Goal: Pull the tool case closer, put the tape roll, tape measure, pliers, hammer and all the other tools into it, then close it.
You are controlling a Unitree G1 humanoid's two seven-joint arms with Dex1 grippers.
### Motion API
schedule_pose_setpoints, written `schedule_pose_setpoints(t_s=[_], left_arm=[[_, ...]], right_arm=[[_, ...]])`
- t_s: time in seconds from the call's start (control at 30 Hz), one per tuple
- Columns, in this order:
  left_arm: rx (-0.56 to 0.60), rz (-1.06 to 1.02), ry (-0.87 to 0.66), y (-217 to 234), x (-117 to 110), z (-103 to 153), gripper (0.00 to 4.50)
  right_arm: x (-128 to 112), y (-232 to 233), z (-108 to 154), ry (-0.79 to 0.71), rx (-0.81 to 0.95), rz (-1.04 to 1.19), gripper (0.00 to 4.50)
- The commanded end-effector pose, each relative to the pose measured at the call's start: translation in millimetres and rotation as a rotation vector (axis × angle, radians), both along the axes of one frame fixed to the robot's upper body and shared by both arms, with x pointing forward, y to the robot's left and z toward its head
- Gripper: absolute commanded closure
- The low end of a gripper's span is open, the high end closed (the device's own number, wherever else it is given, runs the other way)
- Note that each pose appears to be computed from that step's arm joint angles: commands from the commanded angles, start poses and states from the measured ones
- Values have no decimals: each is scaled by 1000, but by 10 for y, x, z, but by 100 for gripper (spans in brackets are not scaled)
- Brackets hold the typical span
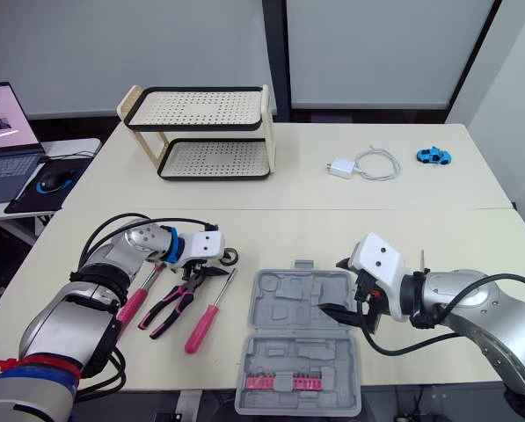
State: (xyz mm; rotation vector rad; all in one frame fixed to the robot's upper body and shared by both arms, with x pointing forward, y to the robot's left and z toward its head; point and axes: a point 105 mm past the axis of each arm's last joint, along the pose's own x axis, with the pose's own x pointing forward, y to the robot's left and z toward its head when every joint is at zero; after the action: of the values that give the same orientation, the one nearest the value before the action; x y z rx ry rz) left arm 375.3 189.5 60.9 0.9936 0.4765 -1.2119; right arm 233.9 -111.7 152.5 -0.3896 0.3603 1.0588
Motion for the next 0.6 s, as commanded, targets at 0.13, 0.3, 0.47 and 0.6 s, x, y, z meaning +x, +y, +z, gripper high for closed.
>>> schedule_pose_setpoints(t_s=[0.13,0.3,0.47,0.6], left_arm=[[26,16,-23,10,35,-30,404],[10,5,-24,-22,29,-25,447],[-22,12,-28,22,40,88,447],[-57,-4,-47,48,61,291,447]], right_arm=[[-30,31,120,-46,12,18,0],[-40,74,176,-73,33,44,0],[-60,136,260,-115,73,85,0],[-77,168,289,-130,94,102,0]])
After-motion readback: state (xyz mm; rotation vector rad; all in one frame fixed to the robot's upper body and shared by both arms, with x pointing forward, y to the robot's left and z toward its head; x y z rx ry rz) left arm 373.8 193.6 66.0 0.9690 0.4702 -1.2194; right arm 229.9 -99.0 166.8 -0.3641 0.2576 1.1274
